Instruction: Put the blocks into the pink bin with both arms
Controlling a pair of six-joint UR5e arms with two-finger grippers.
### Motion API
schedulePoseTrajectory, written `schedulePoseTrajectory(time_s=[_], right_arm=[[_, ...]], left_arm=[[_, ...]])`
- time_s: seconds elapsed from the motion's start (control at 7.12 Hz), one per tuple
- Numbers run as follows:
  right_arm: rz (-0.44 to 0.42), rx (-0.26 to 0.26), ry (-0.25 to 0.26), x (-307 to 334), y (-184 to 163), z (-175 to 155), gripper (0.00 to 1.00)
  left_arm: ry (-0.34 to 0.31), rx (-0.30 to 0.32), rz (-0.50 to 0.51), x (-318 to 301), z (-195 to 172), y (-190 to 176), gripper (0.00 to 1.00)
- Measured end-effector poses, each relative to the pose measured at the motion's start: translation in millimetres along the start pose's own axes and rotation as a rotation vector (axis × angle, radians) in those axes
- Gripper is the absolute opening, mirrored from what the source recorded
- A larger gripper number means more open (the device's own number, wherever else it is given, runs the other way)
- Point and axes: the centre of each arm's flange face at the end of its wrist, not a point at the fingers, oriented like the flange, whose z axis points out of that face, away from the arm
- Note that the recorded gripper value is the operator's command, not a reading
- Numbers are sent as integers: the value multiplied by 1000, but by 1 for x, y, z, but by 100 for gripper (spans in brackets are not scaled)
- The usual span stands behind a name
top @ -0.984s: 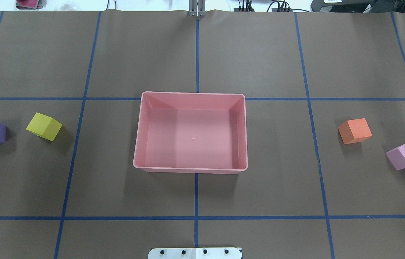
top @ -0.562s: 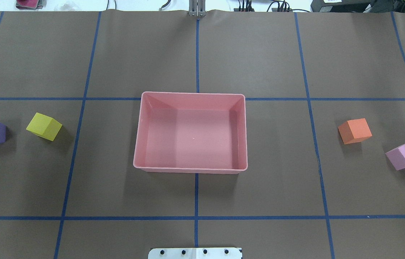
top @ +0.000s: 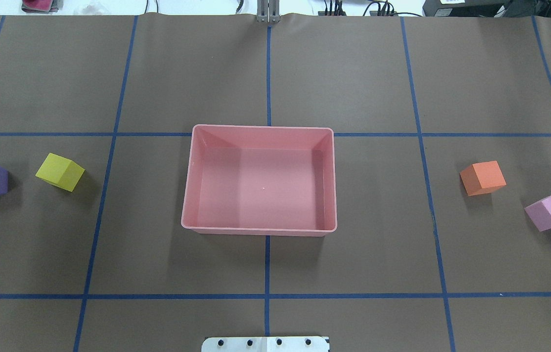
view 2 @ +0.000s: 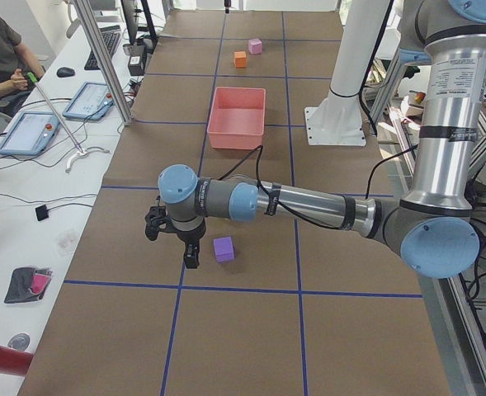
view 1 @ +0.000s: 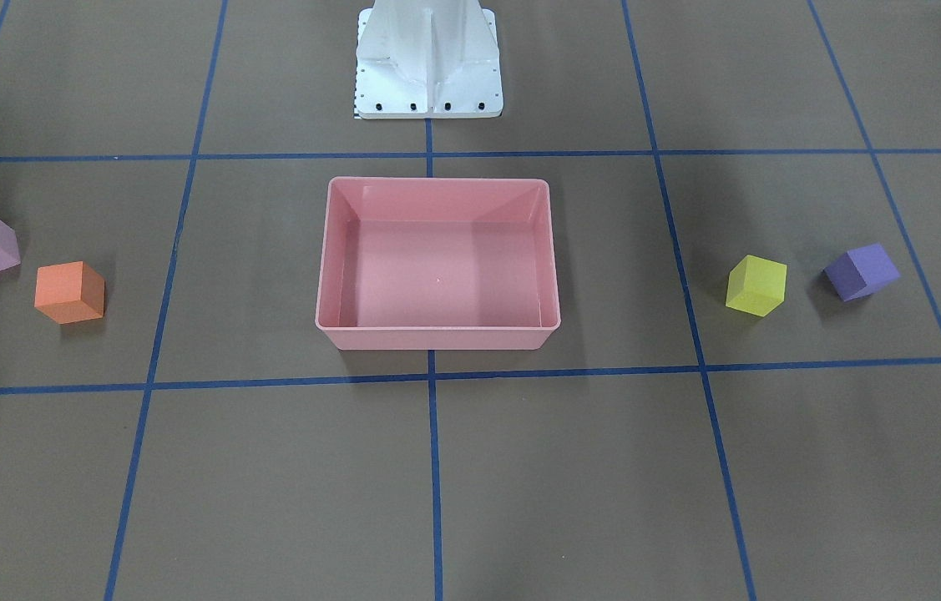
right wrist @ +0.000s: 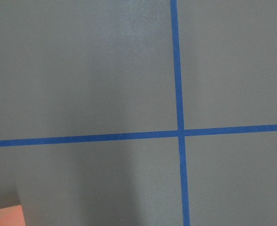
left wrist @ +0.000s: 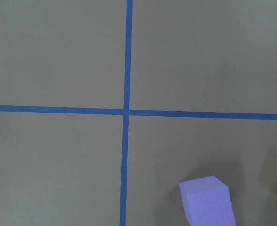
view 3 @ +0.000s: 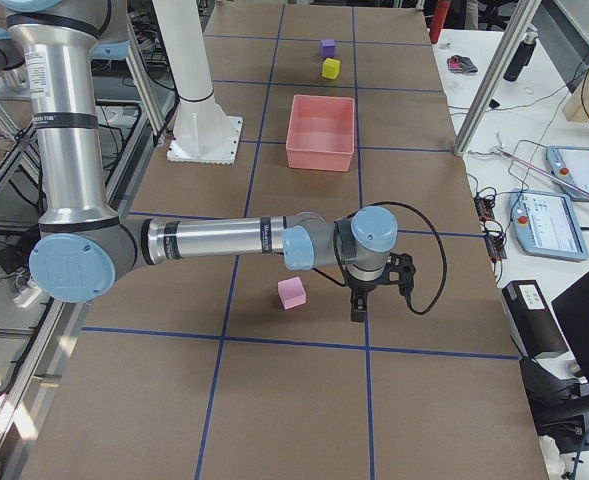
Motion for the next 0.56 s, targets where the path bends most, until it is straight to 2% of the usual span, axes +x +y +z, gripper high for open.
schedulePoseTrajectory(time_s=[0.28, 0.56], right_arm=[[-59, 5, -11, -13, 4, 11, 100], [-187, 34, -36, -22, 39, 40, 100]], left_arm=[[1, 0, -4, 0, 0, 0, 100], [6, 27, 29, 6, -3, -2, 100]])
